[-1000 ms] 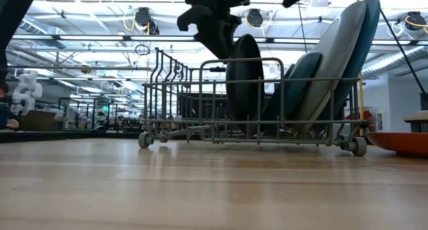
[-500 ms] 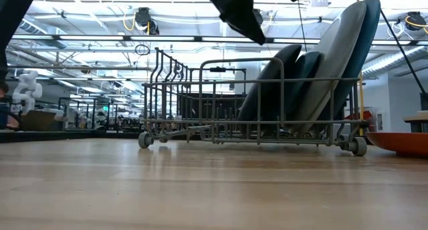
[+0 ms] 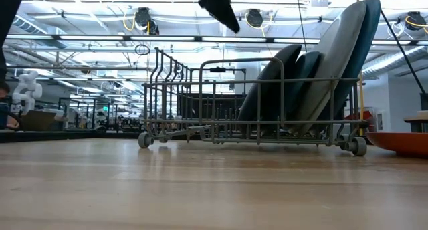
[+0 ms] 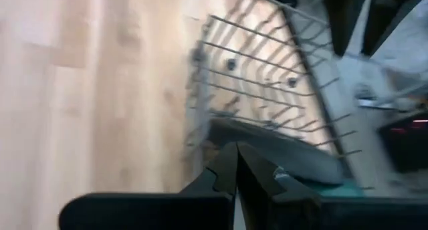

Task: Sort dishes
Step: Put the orange plate into the dish rack

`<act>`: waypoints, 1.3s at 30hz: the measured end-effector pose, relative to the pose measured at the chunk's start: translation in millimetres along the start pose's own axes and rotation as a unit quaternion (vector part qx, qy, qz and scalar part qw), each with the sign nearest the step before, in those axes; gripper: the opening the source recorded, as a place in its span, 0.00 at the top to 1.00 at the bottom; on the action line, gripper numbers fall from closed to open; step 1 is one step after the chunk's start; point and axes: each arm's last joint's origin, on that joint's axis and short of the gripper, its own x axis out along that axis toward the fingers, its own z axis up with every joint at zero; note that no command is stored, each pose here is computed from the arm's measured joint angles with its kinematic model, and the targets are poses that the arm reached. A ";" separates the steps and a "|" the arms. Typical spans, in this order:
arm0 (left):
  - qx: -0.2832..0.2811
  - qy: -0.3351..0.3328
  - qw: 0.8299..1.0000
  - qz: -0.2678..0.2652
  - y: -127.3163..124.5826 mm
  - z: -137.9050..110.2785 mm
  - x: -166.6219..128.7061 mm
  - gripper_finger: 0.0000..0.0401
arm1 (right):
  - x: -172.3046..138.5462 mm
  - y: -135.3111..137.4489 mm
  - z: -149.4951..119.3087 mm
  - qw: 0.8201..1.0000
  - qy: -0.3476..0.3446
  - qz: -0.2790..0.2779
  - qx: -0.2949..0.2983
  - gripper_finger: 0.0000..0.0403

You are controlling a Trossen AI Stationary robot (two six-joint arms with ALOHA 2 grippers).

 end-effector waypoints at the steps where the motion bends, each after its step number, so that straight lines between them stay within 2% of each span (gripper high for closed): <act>1: -0.002 -0.006 1.000 -0.010 0.0 -0.1 -6.2 0.62 | -6.6 -0.2 -1.0 1.000 -0.004 0.015 0.012 1.00; 8: -0.021 -0.031 0.999 -0.036 -4.4 -8.6 -46.2 0.62 | -49.0 10.1 -15.9 0.992 -0.023 0.093 0.085 1.00; 13: -0.045 -0.040 0.998 -0.030 -16.4 -33.7 -61.5 0.62 | -56.8 28.8 -35.2 0.982 0.053 0.123 0.135 1.00; 16: -0.065 -0.060 0.996 -0.023 -26.0 -56.8 -66.4 0.62 | -55.0 38.2 -47.9 0.972 0.125 0.111 0.168 1.00; 21: -0.117 -0.084 0.990 -0.002 -46.3 -98.7 -55.8 0.62 | -54.4 51.6 -62.9 0.948 0.221 0.092 0.211 1.00; 28: -0.180 -0.098 0.979 -0.003 -73.5 -135.6 -23.5 0.62 | -42.0 71.3 -80.8 0.918 0.304 0.001 0.253 0.99; 32: -0.186 -0.135 0.973 -0.005 -81.1 -138.9 -14.6 0.62 | -27.4 88.1 -88.6 0.905 0.344 -0.032 0.248 0.90; 35: -0.185 -0.144 0.972 -0.015 -82.4 -137.7 -13.1 0.62 | -18.8 97.0 -93.1 0.905 0.354 -0.047 0.232 0.77; 39: -0.212 -0.141 0.967 -0.024 -83.7 -137.1 -9.1 0.62 | -12.0 103.5 -96.4 0.906 0.358 -0.056 0.219 0.58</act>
